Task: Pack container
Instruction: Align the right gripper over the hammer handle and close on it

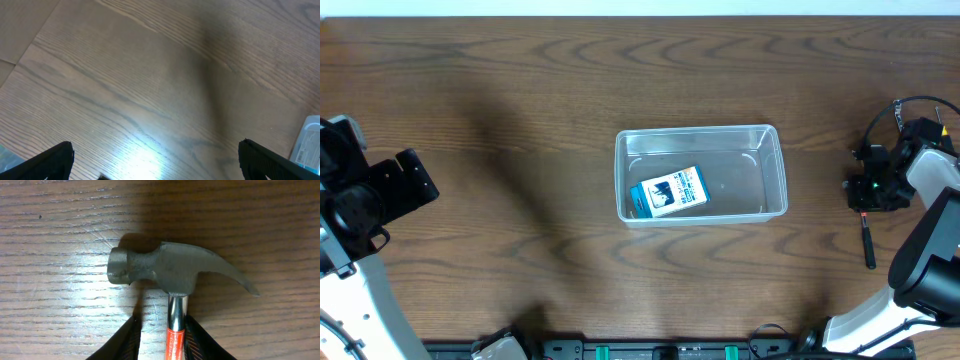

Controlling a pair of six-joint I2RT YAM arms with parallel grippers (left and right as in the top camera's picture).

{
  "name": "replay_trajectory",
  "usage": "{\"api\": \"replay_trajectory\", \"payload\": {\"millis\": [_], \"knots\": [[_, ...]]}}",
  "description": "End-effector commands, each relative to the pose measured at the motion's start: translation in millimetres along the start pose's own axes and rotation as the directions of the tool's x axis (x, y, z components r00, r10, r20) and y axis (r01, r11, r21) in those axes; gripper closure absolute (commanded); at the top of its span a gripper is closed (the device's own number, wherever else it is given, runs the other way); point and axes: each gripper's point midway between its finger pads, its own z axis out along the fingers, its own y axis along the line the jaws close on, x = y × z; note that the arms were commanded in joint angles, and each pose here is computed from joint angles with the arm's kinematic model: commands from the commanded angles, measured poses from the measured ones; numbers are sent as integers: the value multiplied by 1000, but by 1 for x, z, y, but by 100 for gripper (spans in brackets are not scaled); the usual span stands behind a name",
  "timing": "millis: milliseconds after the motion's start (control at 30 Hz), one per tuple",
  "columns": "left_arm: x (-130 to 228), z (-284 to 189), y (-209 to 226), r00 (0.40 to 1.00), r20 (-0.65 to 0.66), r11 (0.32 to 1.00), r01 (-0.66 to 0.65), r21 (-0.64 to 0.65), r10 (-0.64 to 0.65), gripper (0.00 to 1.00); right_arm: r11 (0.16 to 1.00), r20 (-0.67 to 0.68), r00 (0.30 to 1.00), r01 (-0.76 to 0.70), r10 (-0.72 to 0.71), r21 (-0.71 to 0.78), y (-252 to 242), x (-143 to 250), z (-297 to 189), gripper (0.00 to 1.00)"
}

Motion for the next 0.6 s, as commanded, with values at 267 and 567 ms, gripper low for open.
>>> {"api": "replay_trajectory", "payload": {"millis": [267,567], "knots": [[-3,-2,0,1000,7,1000,16,4,-16,2,1000,-9,1000,-11,11,-13,-2,0,3,80],[-3,-2,0,1000,7,1000,16,4,-17,2,1000,-2,1000,-10,10,-9,-5,-6,-4,89]]}}
